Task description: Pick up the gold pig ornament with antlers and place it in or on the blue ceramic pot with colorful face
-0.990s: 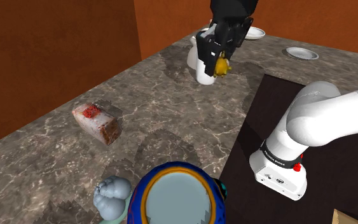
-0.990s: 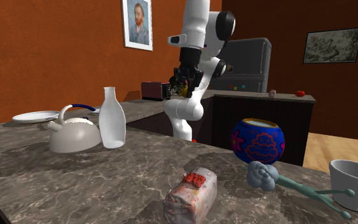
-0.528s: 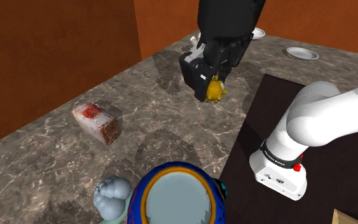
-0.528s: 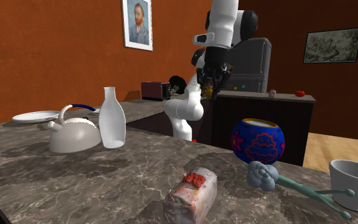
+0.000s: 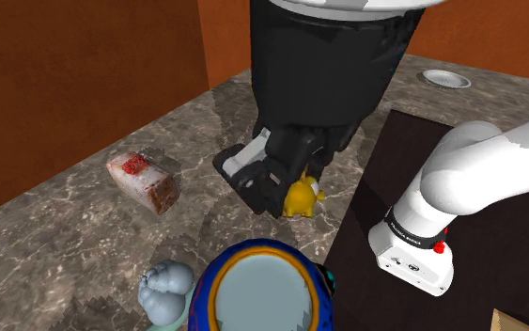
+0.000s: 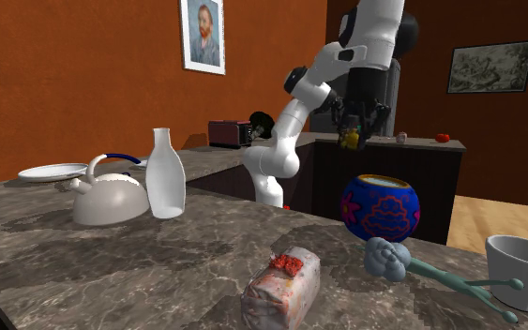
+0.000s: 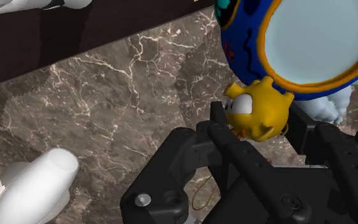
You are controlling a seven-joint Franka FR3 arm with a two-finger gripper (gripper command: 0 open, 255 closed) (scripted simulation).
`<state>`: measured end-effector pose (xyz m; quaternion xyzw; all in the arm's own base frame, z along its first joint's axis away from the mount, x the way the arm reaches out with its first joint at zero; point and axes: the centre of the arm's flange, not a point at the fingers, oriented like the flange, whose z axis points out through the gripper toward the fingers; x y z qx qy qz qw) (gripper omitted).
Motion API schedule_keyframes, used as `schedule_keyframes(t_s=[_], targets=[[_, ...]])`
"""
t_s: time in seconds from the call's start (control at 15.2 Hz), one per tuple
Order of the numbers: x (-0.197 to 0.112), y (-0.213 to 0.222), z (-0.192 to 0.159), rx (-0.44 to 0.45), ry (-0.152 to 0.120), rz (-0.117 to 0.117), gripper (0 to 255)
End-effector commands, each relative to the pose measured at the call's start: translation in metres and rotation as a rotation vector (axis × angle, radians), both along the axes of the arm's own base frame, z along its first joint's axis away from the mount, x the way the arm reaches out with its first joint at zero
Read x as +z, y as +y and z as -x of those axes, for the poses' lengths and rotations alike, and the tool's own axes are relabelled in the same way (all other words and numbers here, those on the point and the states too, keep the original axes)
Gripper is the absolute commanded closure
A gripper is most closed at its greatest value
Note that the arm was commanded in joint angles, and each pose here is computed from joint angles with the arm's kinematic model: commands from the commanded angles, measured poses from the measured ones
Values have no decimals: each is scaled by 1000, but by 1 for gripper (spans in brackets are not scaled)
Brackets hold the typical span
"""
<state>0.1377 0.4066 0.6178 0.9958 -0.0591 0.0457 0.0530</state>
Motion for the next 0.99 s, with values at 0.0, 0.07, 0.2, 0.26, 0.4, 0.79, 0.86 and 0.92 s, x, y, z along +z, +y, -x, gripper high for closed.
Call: schedule_keyframes(t_s=[0.0,0.07,0.2,0.26,0.4,0.79,0.86,0.92], targets=[[-1,26,12,-1,1,-1,255],[-1,38,18,-1,1,-1,255],[-2,62,28,-1,1,-1,255],[-2,74,34,-1,1,-1,255],[-8,81,37,-1,1,-1,255],[-39,81,37,-1,1,-1,255],[-45,81,37,-1,1,-1,255],[-50,81,37,-1,1,-1,255]])
